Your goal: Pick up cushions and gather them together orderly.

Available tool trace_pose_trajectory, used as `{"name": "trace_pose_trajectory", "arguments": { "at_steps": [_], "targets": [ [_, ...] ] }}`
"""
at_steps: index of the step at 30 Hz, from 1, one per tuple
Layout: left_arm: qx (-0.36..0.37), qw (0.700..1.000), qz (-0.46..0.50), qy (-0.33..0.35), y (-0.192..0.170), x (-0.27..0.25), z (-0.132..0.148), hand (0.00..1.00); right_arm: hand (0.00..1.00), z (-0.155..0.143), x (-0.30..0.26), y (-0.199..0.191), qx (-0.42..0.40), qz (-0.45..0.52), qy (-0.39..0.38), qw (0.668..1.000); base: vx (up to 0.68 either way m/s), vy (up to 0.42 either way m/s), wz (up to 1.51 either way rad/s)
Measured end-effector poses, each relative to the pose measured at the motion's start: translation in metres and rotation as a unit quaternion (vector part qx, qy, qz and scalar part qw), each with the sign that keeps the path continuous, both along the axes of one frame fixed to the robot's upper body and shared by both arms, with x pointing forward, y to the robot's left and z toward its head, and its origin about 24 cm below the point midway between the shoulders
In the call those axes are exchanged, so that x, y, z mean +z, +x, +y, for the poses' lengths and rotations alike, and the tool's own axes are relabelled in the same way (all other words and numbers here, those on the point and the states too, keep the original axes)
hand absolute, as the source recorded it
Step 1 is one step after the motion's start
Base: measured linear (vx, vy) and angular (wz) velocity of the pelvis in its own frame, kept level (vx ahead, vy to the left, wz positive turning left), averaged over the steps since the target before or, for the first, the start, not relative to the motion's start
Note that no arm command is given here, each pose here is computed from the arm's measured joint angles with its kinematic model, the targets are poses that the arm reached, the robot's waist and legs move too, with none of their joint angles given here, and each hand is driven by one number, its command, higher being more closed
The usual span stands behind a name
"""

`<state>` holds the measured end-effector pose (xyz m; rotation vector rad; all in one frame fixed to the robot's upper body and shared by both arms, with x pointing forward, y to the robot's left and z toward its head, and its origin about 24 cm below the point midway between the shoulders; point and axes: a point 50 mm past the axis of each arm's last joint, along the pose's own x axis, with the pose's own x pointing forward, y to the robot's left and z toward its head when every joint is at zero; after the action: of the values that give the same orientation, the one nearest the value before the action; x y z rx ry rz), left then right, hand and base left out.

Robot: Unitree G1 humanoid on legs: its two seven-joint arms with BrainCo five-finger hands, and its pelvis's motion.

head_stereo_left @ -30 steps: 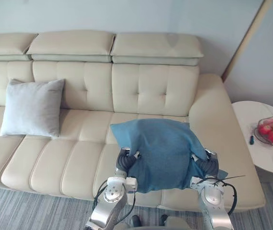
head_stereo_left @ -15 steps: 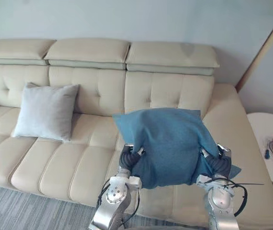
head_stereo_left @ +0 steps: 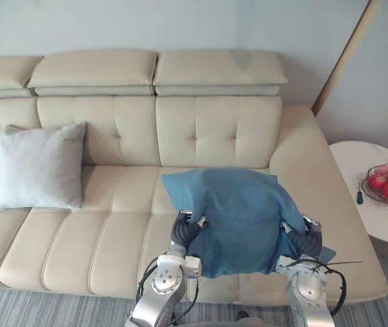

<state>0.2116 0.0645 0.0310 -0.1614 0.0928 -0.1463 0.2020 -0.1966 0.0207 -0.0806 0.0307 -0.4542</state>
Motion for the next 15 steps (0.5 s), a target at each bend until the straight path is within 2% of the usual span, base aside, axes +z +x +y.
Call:
{"name": "trace_pose_trajectory", "arguments": {
  "at_steps": [5, 9, 13, 15],
  "targets": [
    [0.044, 0.997, -0.057, 0.008, 0.033, 0.027, 0.006, 1.0, 1.0, 0.014, 0.032, 0.035, 0.008, -0.071, -0.027, 0.997, -0.12, -0.039, -0.11],
    [0.079, 0.99, -0.116, 0.025, 0.073, 0.06, 0.004, 1.0, 1.0, 0.023, 0.071, 0.071, -0.013, -0.144, -0.049, 0.988, -0.09, -0.016, 0.03],
    [0.117, 0.971, -0.206, 0.046, 0.121, 0.122, -0.002, 1.0, 1.0, 0.027, 0.142, 0.117, -0.04, -0.247, -0.096, 0.963, -0.08, 0.01, 0.14],
    [0.133, 0.965, -0.224, 0.046, 0.131, 0.14, 0.0, 1.0, 1.0, 0.031, 0.163, 0.126, -0.047, -0.276, -0.109, 0.954, -0.03, 0.017, 0.08]
  ]
}}
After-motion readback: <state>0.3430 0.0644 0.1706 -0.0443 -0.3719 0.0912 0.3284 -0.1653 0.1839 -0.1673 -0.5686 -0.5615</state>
